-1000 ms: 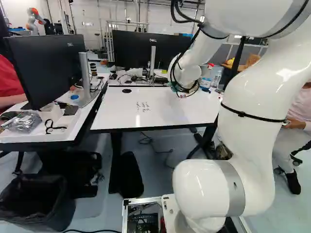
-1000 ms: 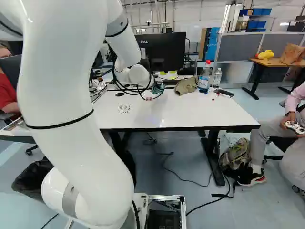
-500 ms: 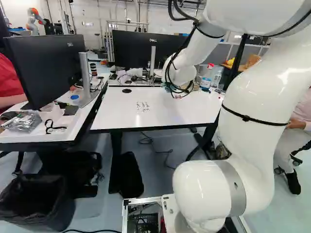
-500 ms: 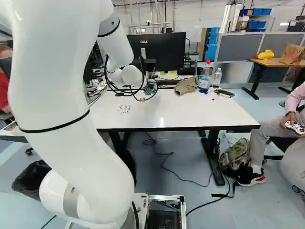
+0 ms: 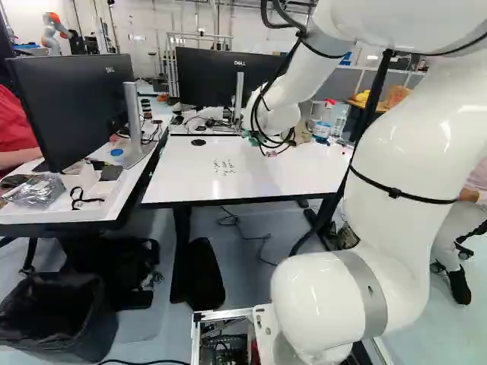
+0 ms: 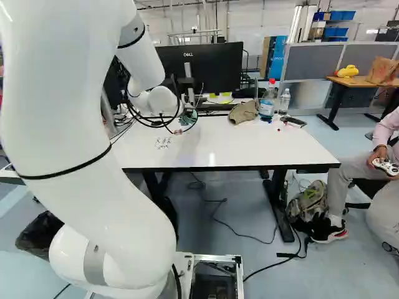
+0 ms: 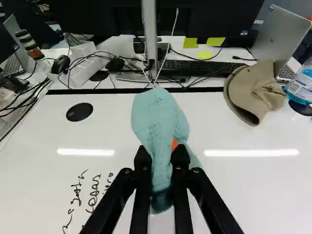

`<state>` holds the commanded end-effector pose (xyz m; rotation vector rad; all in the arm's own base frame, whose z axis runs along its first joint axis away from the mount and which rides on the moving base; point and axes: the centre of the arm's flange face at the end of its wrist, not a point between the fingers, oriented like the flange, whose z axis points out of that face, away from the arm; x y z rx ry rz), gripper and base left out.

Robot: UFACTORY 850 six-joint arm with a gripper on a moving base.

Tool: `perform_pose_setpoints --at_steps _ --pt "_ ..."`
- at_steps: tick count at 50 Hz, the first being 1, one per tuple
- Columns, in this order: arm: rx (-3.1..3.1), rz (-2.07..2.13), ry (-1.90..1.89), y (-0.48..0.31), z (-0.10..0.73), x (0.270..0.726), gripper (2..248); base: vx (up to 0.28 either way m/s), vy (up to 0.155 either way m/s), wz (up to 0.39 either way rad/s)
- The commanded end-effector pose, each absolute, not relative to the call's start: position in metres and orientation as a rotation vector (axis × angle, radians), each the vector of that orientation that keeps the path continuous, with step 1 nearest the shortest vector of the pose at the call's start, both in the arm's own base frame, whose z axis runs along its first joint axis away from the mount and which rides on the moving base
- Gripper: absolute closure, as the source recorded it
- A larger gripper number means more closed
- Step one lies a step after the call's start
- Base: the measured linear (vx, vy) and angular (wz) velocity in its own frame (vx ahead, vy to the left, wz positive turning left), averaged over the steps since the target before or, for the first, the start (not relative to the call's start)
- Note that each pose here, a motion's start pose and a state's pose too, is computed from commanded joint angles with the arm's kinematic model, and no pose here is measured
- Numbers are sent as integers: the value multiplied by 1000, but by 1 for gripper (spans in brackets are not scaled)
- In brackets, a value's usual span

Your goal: Clean the table with the green towel

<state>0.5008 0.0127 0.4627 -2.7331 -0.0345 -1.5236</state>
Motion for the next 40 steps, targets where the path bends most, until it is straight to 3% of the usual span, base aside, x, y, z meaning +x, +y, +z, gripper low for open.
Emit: perform_pose_setpoints --at_steps 40 --pt "-2680 -1486 -197 68 463 458 202 0 0 0"
